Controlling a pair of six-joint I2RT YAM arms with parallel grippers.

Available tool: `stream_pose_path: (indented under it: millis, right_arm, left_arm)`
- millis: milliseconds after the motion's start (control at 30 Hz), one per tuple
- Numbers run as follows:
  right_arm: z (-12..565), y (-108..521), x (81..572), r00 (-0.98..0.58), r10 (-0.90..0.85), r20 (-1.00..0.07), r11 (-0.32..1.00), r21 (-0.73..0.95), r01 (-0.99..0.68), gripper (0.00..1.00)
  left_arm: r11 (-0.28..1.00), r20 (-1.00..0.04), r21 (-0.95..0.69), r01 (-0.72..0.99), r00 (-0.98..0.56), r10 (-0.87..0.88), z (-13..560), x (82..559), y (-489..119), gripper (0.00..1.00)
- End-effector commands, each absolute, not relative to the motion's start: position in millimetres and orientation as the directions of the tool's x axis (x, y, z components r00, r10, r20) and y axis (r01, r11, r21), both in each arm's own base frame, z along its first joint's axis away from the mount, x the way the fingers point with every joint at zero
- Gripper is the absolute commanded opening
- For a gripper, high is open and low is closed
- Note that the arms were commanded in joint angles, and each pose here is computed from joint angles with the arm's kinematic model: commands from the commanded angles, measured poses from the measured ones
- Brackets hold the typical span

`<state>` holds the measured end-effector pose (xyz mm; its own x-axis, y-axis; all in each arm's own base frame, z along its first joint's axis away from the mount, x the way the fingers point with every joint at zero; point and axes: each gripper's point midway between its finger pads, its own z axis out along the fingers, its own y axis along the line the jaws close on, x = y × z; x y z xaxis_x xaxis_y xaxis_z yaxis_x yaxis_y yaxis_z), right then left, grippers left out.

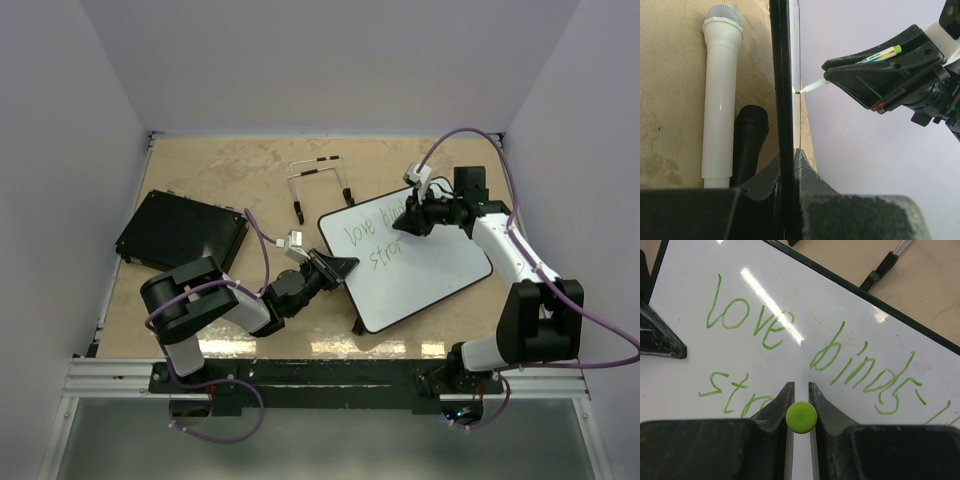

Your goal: Write a sentence on the whiteboard

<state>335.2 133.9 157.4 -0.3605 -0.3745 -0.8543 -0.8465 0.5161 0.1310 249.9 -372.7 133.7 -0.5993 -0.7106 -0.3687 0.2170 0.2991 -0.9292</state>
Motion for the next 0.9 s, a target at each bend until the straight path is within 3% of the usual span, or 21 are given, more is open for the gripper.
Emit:
stream_pose_path:
  millis: [0, 633, 867]
  right_arm:
    - [169, 128, 348, -0.328, -0.391, -0.860, 0.547, 0.069, -0.834, 0.00]
    - [147, 123, 308, -0.345, -0.488, -0.802, 0.465, 0.095, -0.880, 0.00]
    - [165, 116, 322, -0.331, -0.436, -0.837, 0.522, 0.064, -0.850, 0.00]
  left_arm:
    - [0.094, -0.321, -0.908, 0.409, -0.533, -0.783, 213, 246, -369, 0.00]
    - [0.091, -0.321, -0.906, 0.414, -0.532, -0.784, 214, 246, -368, 0.00]
    - [0.089, -0.321, -0.906, 0.415, -0.533, -0.783, 214, 245, -367, 0.00]
